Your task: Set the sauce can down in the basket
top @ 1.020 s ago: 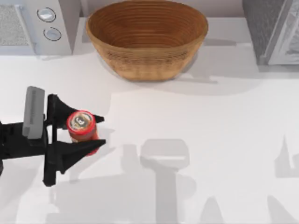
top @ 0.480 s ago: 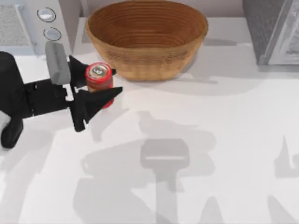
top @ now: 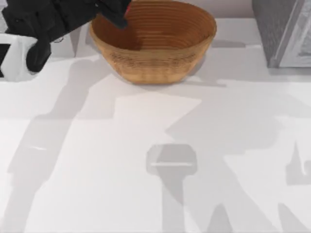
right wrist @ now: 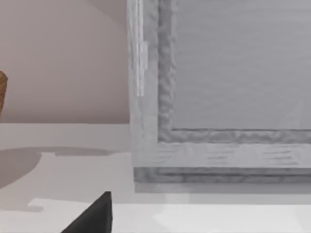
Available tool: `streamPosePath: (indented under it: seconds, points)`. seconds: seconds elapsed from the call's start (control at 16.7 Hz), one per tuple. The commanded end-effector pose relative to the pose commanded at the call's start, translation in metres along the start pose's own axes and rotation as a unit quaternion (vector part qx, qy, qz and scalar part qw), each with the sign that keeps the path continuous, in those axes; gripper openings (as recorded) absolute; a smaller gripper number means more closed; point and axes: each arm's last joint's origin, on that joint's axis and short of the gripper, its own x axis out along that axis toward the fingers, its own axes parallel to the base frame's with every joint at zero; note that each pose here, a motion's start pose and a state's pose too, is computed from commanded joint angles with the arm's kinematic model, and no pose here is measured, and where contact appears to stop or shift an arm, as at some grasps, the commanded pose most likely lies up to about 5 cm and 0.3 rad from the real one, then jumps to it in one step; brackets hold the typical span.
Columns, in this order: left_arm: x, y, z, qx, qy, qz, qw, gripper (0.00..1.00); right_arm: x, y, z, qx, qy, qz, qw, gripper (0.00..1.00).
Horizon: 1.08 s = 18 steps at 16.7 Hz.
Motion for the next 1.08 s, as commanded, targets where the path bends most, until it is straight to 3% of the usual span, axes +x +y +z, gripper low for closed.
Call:
streamPosePath:
  seconds: [0.48, 1.08]
  points:
    - [0.013, -0.005, 0.013, -0.008, 0.0, 0.016, 1.0, 0.0, 0.0, 0.0, 0.0, 0.0, 0.0, 0.0, 1.0, 1.0]
    - [0.075, -0.005, -0.012, -0.01, 0.002, 0.014, 1.0, 0.0, 0.0, 0.0, 0.0, 0.0, 0.0, 0.0, 1.0, 1.0]
